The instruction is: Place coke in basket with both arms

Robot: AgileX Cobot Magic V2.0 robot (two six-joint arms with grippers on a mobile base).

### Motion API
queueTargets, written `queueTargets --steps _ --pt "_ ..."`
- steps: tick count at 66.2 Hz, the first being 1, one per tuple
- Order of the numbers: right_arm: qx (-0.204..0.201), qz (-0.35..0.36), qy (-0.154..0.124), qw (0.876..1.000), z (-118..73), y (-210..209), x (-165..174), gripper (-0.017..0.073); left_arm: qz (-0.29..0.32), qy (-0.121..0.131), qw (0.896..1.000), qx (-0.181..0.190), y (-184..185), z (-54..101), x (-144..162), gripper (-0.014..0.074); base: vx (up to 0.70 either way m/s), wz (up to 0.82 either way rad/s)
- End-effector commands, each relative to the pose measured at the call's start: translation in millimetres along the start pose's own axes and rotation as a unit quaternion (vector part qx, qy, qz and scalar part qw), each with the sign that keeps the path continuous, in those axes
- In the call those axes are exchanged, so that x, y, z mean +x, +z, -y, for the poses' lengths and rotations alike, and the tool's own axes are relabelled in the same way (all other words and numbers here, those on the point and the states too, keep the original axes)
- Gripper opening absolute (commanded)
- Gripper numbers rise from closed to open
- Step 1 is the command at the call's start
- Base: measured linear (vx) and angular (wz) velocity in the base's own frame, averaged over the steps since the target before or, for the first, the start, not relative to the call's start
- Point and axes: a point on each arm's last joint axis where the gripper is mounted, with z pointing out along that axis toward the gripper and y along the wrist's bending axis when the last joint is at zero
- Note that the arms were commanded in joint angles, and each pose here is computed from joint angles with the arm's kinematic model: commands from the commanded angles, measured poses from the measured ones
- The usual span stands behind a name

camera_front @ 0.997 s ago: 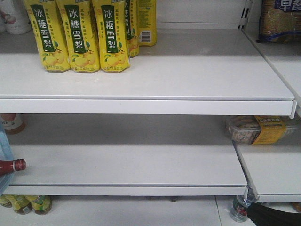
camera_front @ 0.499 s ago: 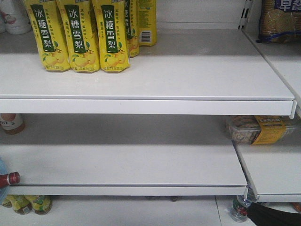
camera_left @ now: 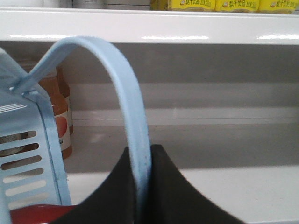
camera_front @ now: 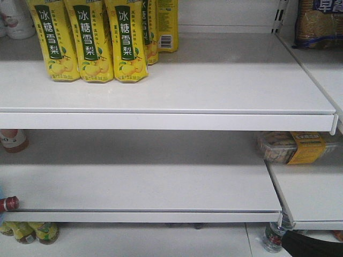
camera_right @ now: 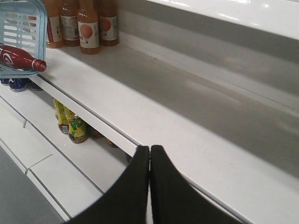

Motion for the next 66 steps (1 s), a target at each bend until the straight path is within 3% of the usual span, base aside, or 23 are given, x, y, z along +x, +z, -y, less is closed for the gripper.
queueTargets --steps 1,22,40,66 --pt "-0.005 0.04 -0.01 0.999 -0.8 -0.8 -14.1 -0.0009 0.062 0.045 0.997 0.011 -1.7 2.2 -8.8 -0.0006 0.0 0.0" --pt "-0.005 0.04 -0.01 0.999 -0.8 -0.8 -14.1 -0.0009 0.078 0.059 0.995 0.007 -7.2 1.7 -9.1 -0.0006 0.0 0.0" --pt "-0.005 0.04 -0.01 0.999 -0.8 -0.8 -14.1 -0.0009 0.078 0.059 0.995 -0.022 -7.2 -1.6 -9.0 -0.0006 0.0 0.0" --pt "-0.005 0.04 -0.01 0.999 -0.8 -0.8 -14.1 -0.0009 0.077 0.058 0.995 -0.024 -7.2 -1.8 -8.9 -0.0006 0.0 0.0"
